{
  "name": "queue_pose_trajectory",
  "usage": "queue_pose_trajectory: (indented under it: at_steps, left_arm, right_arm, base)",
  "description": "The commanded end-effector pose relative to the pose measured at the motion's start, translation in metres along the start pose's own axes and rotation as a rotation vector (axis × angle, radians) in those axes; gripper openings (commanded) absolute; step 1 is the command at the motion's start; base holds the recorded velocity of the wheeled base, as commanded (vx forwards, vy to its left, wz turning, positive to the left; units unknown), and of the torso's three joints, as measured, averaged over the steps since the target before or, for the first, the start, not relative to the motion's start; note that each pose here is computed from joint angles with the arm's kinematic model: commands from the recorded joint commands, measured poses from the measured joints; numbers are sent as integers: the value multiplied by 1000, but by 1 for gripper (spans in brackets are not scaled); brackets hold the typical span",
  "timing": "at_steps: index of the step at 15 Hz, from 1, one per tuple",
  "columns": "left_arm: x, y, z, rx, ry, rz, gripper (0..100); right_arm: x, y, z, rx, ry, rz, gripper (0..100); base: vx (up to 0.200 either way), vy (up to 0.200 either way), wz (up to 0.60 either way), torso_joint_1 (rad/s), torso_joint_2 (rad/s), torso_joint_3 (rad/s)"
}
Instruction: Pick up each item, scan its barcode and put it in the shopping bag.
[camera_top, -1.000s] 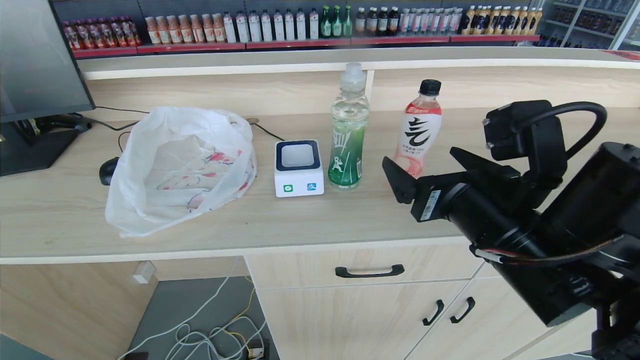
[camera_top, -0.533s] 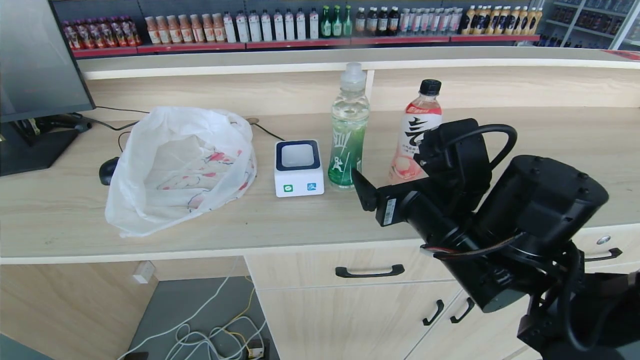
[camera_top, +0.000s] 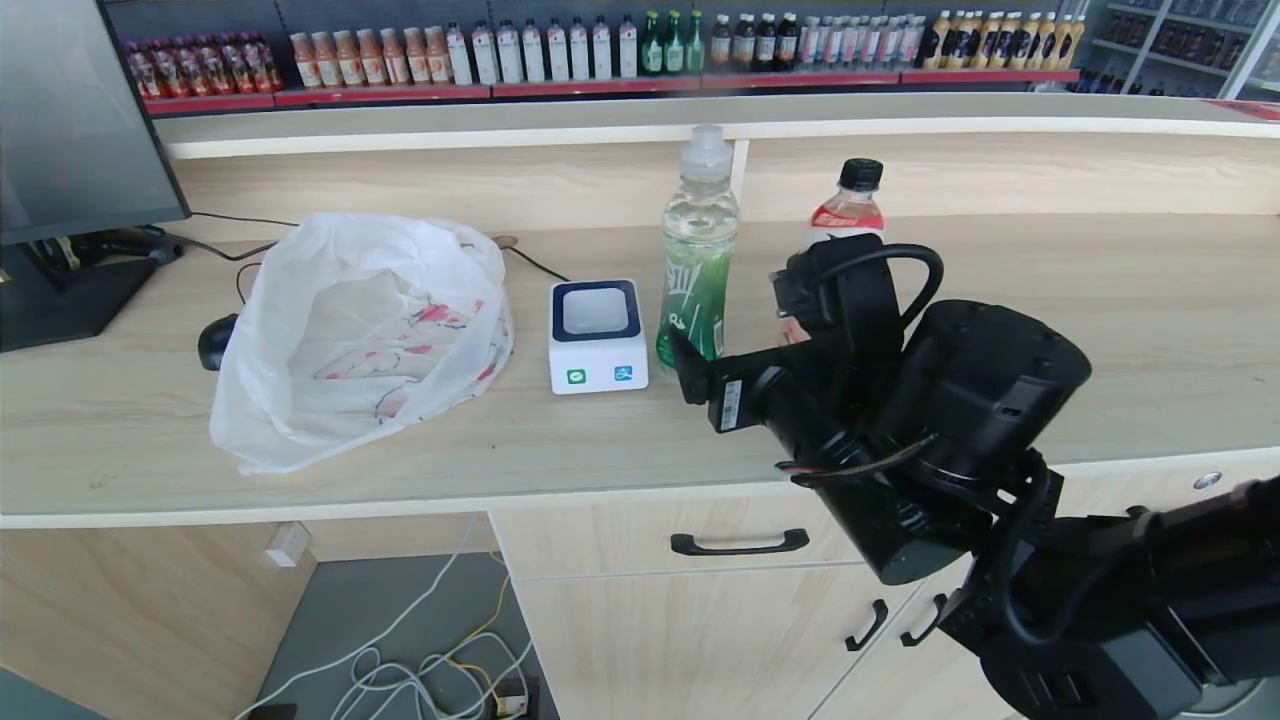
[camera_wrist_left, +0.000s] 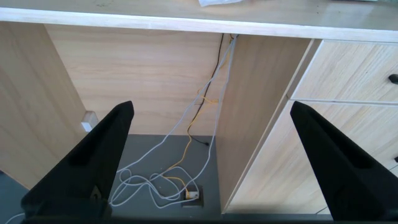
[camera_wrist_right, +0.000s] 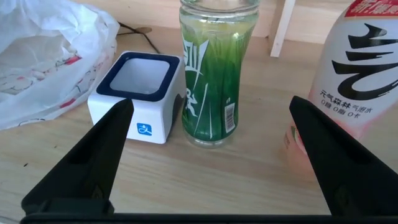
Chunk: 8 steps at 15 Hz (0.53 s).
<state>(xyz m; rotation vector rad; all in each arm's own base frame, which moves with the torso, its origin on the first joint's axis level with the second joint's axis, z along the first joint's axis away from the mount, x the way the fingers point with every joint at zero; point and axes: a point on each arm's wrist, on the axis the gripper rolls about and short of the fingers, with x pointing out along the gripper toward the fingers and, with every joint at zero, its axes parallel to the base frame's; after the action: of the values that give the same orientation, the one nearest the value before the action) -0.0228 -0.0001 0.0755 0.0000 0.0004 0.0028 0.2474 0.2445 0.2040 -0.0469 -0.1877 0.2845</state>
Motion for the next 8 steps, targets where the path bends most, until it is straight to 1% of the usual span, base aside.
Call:
queue_pose_trajectory:
  at_steps: [1, 4, 5, 8]
  left_arm:
    - [0, 0, 0, 0, 0, 0, 100]
    - [0, 0, 0, 2, 0, 0, 100]
    - [0, 0, 0, 0, 0, 0, 100]
    - [0, 0, 0, 0, 0, 0, 100]
  right_arm:
    - [5, 3, -6, -5, 9, 0, 100]
    - [26, -1, -1, 8, -33, -36, 100]
    - [34, -3, -3, 5, -43, -25, 100]
    - [44, -9, -7, -62, -51, -3, 100]
  base:
    - [0, 0, 0, 0, 0, 0]
    - [0, 0, 0, 0, 0, 0]
    - [0, 0, 0, 0, 0, 0]
    - [0, 0, 0, 0, 0, 0]
